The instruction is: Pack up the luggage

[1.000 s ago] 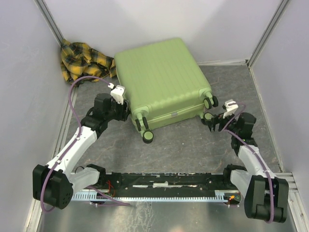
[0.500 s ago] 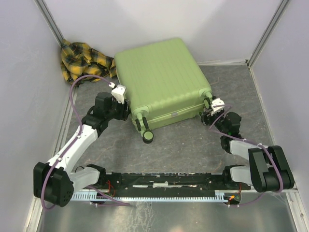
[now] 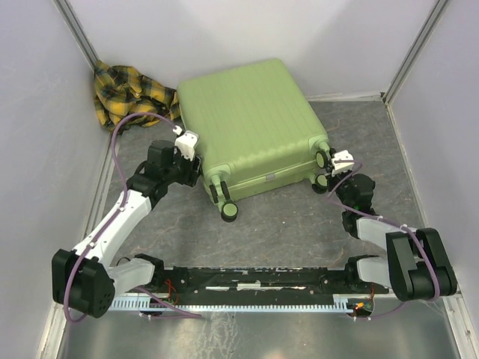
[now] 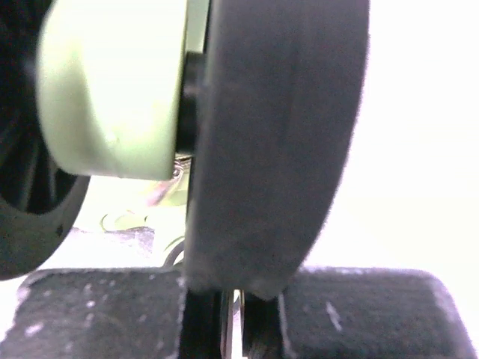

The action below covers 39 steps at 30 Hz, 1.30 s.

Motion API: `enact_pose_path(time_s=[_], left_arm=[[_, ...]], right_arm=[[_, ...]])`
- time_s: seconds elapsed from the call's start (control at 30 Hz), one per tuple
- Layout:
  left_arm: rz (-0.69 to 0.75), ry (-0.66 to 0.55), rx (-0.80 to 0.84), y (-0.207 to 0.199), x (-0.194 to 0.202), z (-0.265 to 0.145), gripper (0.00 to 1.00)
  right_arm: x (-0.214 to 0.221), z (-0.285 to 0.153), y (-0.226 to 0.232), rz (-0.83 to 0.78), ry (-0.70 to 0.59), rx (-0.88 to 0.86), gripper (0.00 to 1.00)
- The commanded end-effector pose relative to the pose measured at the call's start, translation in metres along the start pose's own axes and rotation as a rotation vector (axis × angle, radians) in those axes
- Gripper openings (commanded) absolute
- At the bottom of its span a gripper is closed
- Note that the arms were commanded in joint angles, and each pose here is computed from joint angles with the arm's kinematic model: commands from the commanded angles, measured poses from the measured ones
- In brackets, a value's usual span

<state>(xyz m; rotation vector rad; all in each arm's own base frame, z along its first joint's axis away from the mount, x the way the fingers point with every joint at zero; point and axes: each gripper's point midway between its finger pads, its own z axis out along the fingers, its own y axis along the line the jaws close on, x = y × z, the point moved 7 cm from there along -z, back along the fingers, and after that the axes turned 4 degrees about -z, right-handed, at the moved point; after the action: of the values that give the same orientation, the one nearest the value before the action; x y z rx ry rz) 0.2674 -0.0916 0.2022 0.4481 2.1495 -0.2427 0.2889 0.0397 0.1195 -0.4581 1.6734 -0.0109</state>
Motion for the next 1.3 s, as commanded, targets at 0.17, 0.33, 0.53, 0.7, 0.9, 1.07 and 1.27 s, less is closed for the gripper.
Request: enact_pose_path(time_s=[0.17,0.33,0.53,0.7,0.9,1.07,1.27], left_arm=[[0.296,-0.072,0.228,-0.021,-0.025,-0.052,0.71],[0.295,-0.084,0.311,-0.03,-0.022,-0.055,0.71],[0.309,-0.119,0.358,-0.035,-0.023,-0.055,0.71],[0.313,-0.118,0.407,-0.039,-0.027,-0.049,0.72],[0.338,-0.124,0.414,-0.038,-0.033,-0.043,0.73],[0.332,-0.12,0.407,-0.037,-0.034,-0.038,0.74],[0.32,-0.111,0.402,-0.037,-0.032,-0.03,0.75]], right_arm=[[-0.039,-0.002,0.012,0.063,-0.083,-0.216,0.22],[-0.042,-0.016,0.0,0.206,-0.013,-0.288,0.46],[-0.031,-0.034,-0.028,0.345,0.027,-0.325,0.53],[-0.027,-0.02,-0.027,0.452,0.024,-0.487,0.63],[-0.021,0.006,-0.034,0.515,0.001,-0.542,0.75],[-0.018,0.016,-0.038,0.53,0.011,-0.541,0.68],[-0.022,0.031,-0.045,0.581,0.002,-0.538,0.61]])
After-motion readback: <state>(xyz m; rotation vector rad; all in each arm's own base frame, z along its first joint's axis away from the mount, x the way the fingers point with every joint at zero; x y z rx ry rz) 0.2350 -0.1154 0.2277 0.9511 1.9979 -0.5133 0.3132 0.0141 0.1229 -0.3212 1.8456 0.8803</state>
